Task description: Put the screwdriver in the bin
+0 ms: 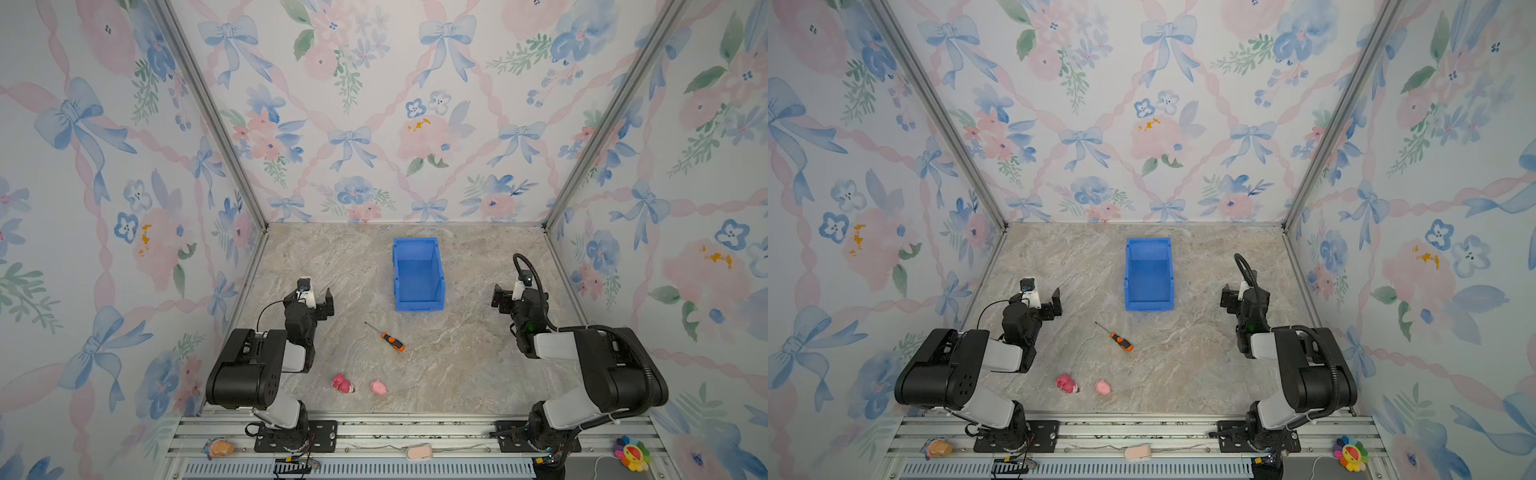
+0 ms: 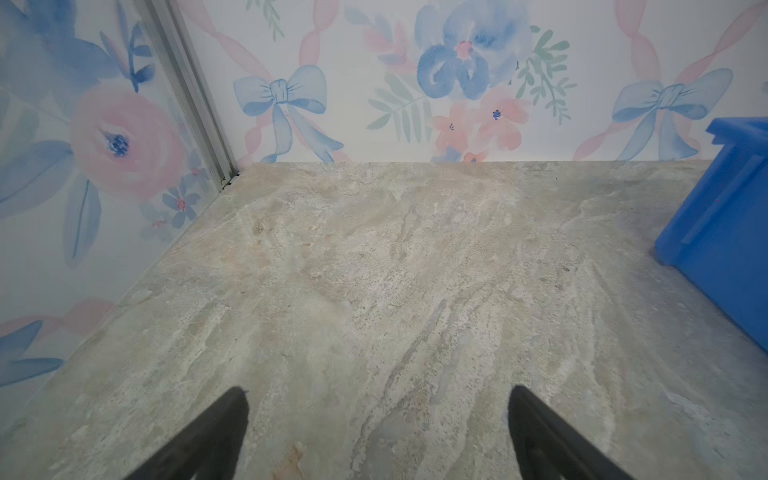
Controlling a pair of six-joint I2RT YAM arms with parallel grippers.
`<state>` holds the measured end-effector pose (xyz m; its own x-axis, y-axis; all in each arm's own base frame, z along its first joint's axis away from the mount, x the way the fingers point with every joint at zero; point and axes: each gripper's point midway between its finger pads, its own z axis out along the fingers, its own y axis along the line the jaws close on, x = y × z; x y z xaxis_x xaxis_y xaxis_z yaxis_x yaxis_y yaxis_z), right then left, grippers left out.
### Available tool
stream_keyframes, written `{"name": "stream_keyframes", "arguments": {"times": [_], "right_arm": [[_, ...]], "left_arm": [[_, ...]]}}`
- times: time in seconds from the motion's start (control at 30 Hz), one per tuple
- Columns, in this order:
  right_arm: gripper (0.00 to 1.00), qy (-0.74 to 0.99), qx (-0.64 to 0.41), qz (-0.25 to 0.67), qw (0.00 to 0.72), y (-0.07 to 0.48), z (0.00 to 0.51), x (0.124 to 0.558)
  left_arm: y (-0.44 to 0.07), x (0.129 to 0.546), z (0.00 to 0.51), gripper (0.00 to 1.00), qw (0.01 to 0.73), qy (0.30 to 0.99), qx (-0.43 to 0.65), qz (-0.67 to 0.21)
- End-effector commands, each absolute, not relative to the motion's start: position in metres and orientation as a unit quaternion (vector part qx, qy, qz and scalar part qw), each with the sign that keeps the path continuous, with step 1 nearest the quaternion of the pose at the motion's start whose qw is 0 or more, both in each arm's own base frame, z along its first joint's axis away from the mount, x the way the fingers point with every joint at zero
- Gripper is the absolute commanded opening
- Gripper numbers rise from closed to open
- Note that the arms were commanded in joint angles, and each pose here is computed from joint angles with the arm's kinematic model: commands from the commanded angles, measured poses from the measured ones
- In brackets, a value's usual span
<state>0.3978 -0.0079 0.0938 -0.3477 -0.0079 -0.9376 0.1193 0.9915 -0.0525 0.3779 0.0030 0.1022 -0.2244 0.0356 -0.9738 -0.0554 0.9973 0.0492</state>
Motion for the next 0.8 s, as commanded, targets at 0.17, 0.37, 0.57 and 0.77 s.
{"name": "stream_keyframes", "arguments": {"times": [0.17, 0.37, 0.57, 0.77], "right_arm": [[0.97, 0.812, 0.032, -0.058, 0.580, -0.0063, 0.0986, 0.3985], [0.97, 0.812, 0.032, -0.058, 0.579, -0.0064, 0.0984, 0.3984], [0.97, 0.813, 0.032, -0.056, 0.579, -0.0066, 0.0981, 0.3985], [0.97, 0.813, 0.032, -0.057, 0.579, -0.0066, 0.0979, 0.3987]], "left_arm": [[0.0010, 0.3787, 0.1059, 0.98, 0.630, 0.776, 0.004, 0.037], [0.0012, 0.3788, 0.1062, 0.98, 0.630, 0.775, 0.003, 0.037], [0.0008, 0.3786, 0.1060, 0.98, 0.630, 0.776, 0.003, 0.036], [0.0009, 0.3784, 0.1057, 0.98, 0.630, 0.776, 0.003, 0.036]]}}
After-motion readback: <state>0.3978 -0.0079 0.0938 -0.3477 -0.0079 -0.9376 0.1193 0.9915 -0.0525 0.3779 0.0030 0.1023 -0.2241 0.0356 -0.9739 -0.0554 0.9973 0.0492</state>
